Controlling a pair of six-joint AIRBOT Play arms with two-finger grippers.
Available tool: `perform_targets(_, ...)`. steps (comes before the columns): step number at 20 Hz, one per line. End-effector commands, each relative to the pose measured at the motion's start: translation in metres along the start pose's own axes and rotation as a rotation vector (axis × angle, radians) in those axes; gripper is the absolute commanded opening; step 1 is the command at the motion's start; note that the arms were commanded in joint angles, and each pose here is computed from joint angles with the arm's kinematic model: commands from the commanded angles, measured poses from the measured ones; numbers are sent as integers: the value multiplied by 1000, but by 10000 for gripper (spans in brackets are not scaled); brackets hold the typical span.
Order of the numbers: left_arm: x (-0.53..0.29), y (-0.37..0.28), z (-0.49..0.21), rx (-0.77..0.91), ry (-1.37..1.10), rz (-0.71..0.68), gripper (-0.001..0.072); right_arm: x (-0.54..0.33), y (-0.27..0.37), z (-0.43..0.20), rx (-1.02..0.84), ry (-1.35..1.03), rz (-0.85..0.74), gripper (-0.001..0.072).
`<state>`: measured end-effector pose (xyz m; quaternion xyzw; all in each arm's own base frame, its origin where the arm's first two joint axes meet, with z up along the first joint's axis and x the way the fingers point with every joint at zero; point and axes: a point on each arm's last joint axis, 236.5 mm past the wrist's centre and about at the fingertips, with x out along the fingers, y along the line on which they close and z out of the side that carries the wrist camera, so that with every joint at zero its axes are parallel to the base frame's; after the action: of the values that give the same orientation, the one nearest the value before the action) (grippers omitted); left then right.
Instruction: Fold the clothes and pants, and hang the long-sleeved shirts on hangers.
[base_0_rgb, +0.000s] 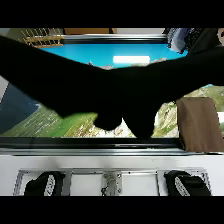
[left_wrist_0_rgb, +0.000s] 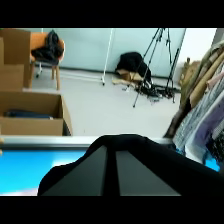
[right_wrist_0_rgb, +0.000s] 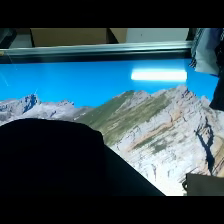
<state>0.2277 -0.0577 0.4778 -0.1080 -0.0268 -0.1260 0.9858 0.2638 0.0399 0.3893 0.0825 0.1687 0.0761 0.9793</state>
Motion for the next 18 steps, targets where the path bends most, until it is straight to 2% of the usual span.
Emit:
perform_targets(1,25,23,-69,-126,238,7,13,22,-6,-53,85,234,-7,18)
perform_targets(5,70,80,-243,-380,696,40,13,108,-24,-168,161,619,-14,19)
perform_targets(8,96,100,-355,-489,881,66,13,185,-53,-244,207,748,-55,37)
perform_targets(9,107,105,-378,-501,901,80,13,208,-62,-254,230,752,-70,204)
perform_targets(10,118,111,-397,-509,918,94,13,227,-71,-259,259,749,-80,529)
perform_targets(11,126,116,-410,-519,931,106,13,241,-77,-262,298,756,-82,628)
perform_targets(13,138,123,-426,-536,974,115,13,246,-88,-267,348,776,-90,627)
perform_targets(15,142,129,-434,-526,1019,115,13,232,-93,-286,306,849,-79,627)
perform_targets(18,144,135,-440,-507,1049,121,13,201,-76,-354,372,1023,-47,627)
